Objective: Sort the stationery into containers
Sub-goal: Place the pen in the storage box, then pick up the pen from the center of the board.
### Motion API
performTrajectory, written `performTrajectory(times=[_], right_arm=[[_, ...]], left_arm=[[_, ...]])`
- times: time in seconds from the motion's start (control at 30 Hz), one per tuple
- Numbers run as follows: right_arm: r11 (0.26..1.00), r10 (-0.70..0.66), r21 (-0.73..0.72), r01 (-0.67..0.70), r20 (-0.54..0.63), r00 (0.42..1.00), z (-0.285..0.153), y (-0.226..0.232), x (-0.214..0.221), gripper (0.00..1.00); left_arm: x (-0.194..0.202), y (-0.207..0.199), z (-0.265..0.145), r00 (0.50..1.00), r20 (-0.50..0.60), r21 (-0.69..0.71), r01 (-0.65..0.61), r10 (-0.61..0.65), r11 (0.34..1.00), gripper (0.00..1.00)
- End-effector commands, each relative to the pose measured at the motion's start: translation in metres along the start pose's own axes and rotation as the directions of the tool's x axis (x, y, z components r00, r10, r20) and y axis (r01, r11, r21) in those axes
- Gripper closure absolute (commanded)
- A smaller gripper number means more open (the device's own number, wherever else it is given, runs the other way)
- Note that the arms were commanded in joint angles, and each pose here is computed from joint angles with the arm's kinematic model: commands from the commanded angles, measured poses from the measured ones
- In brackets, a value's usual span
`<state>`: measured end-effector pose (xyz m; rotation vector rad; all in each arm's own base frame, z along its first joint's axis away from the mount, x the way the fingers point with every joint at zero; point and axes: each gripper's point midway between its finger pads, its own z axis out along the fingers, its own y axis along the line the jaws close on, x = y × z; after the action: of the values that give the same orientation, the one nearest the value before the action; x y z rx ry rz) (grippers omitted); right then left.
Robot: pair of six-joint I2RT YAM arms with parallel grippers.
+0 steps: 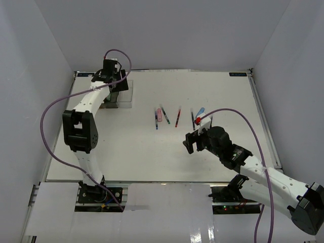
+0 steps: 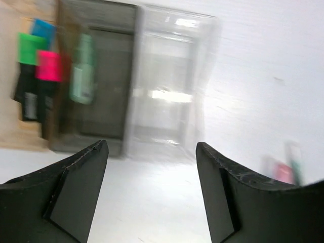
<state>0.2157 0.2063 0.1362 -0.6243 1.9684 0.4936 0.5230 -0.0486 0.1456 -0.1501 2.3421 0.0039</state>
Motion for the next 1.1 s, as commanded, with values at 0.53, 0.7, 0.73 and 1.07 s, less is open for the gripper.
performTrajectory(times=[0.53, 0.7, 0.73, 1.07], right_arm=[[0.999, 0.035, 0.000, -0.035, 0.061, 0.998, -0.013, 0.000, -0.012, 0.09], [0.999, 0.034, -0.001, -0.034, 0.065, 0.997, -0.013, 0.000, -0.013, 0.09], [0.999, 0.034, 0.001, -0.035, 0.065, 0.997, -0.013, 0.000, -0.013, 0.09], [0.999, 0.034, 0.007, -0.034, 0.060, 0.998, -0.013, -0.001, -0.010, 0.09]], left_arm=[[0.131, -0.220, -0.053, 0.991, -0.110, 0.161, 0.095, -0.078, 0.982, 0.44], [0.143, -0.224, -0.036, 0.989, -0.136, 0.145, 0.082, -0.062, 0.986, 0.47], [0.144, -0.225, -0.034, 0.989, -0.138, 0.145, 0.081, -0.061, 0.986, 0.48], [0.155, -0.223, -0.016, 0.988, -0.150, 0.107, 0.062, -0.045, 0.992, 0.50]])
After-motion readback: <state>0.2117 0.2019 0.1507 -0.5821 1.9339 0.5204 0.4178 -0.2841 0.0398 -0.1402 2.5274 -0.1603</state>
